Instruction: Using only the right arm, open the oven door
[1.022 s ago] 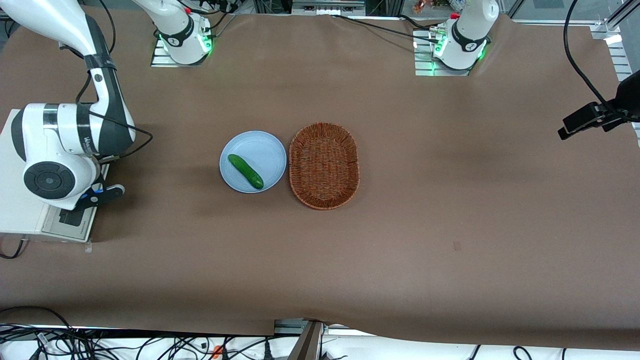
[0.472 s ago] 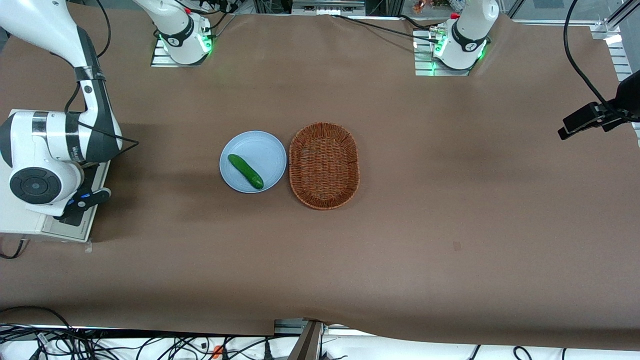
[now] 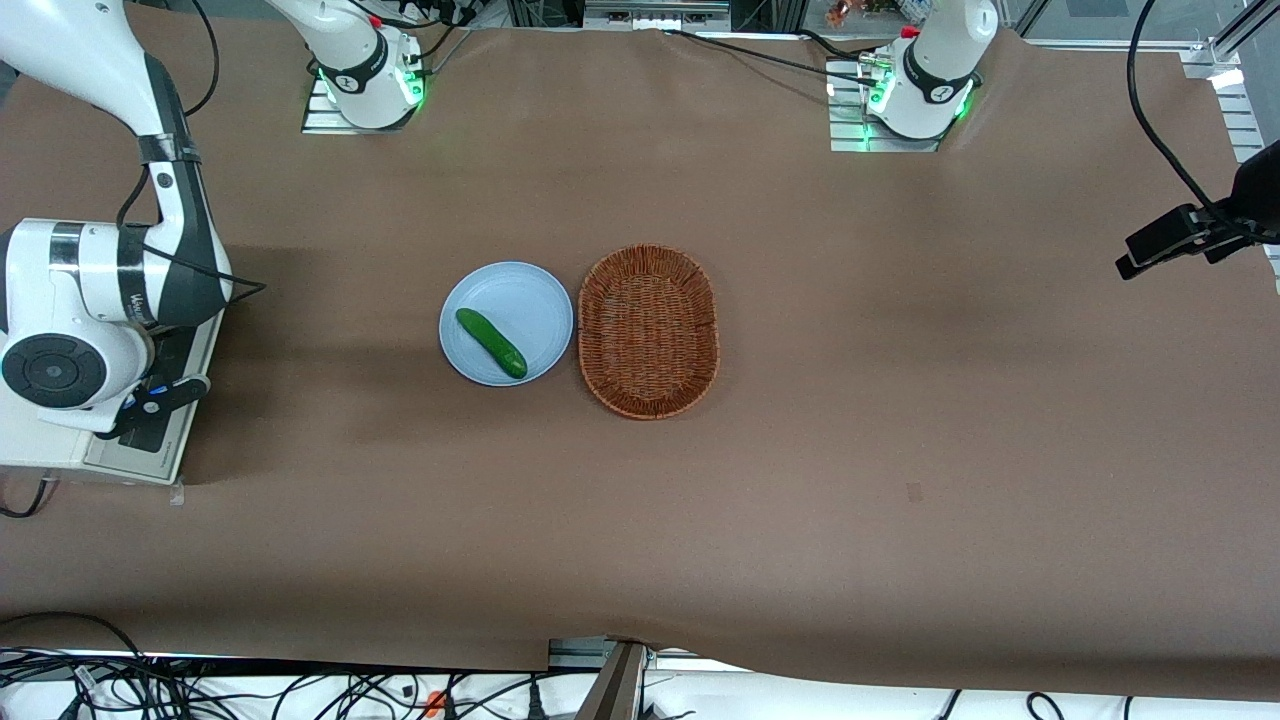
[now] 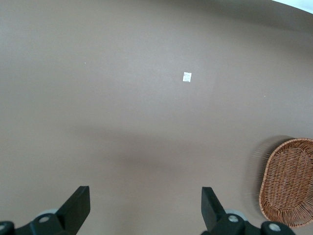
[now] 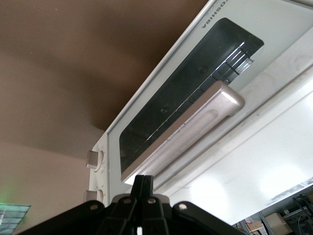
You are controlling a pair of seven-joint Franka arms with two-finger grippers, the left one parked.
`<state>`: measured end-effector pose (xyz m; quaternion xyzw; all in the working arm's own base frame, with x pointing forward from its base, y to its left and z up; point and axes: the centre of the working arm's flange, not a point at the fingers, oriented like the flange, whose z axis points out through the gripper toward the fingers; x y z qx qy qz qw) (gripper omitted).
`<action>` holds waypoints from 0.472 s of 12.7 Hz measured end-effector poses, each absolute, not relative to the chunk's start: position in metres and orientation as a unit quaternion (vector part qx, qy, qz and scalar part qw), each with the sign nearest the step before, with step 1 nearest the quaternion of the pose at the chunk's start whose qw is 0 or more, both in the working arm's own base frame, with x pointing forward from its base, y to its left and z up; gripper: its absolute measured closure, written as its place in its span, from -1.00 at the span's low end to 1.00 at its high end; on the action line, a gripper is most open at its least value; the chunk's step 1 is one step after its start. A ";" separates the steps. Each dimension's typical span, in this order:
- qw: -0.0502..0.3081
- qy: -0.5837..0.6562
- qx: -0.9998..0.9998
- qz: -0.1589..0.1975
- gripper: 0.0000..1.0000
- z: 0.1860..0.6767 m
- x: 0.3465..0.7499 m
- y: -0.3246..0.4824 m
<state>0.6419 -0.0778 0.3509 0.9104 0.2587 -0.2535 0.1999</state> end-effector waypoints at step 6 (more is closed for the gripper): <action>0.198 0.271 0.909 -0.245 0.98 0.347 0.643 -0.086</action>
